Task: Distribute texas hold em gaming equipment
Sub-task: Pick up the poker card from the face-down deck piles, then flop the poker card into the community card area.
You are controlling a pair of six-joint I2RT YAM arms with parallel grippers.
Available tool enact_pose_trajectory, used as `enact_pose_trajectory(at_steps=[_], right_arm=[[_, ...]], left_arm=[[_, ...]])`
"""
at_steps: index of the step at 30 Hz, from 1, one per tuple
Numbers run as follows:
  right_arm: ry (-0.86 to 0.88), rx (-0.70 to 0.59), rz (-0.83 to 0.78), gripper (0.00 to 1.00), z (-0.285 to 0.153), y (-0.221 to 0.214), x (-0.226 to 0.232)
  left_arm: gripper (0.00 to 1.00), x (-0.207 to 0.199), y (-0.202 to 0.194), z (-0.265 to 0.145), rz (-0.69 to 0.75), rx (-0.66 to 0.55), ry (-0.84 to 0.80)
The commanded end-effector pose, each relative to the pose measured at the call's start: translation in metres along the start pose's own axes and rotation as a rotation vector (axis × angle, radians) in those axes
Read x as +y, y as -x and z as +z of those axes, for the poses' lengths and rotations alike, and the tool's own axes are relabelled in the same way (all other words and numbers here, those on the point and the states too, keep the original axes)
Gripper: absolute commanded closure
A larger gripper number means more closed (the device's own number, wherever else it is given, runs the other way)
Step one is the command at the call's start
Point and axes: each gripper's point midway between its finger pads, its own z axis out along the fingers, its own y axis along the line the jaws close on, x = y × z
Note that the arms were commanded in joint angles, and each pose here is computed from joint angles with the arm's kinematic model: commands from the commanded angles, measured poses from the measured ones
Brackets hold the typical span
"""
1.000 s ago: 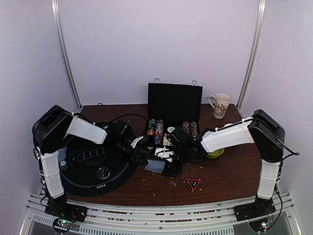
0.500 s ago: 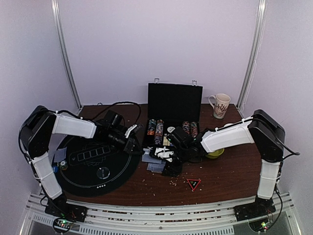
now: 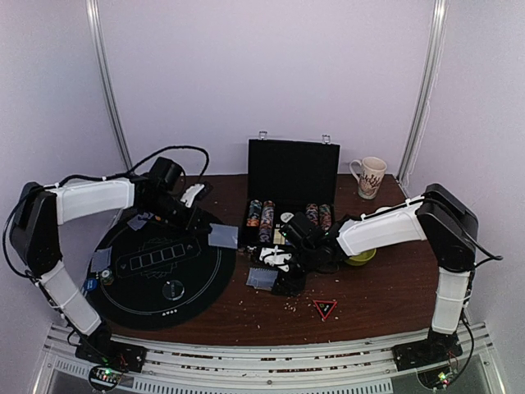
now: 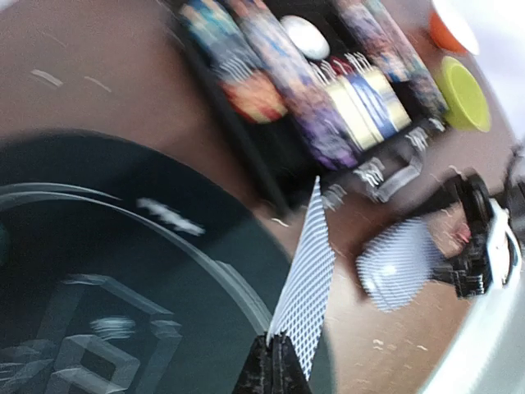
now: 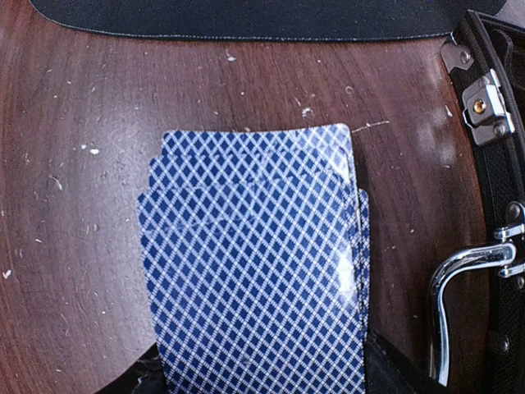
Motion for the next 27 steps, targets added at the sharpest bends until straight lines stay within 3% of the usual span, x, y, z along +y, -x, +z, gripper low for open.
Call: enact_pose_trajectory(at_steps=[1,5,9,17,23,27], right_arm=[[0.015,0.125,0.01,0.3,0.006,-0.037,0.008],[0.025,0.114,-0.001,0.3,0.007,-0.036,0.009],[0.032,0.108,-0.012,0.3,0.007,-0.035,0.011],[0.051,0.091,-0.036,0.3,0.005,-0.032,0.012],[0.063,0.076,-0.034,0.3,0.005,-0.029,0.013],[0.073,0.071,-0.03,0.3,0.005,-0.028,0.014]], left_arm=[[1.0,0.041,0.026,-0.069,0.142,0.03,0.399],[1.0,0.11,0.014,-0.133,0.249,0.236,0.922],[1.0,0.131,-0.006,-0.162,0.302,0.374,1.114],[1.0,0.169,-0.064,-0.198,0.461,0.663,1.302],[1.0,0.201,-0.093,-0.173,0.522,0.742,1.3],[1.0,0.209,-0.114,-0.139,0.576,0.725,1.199]])
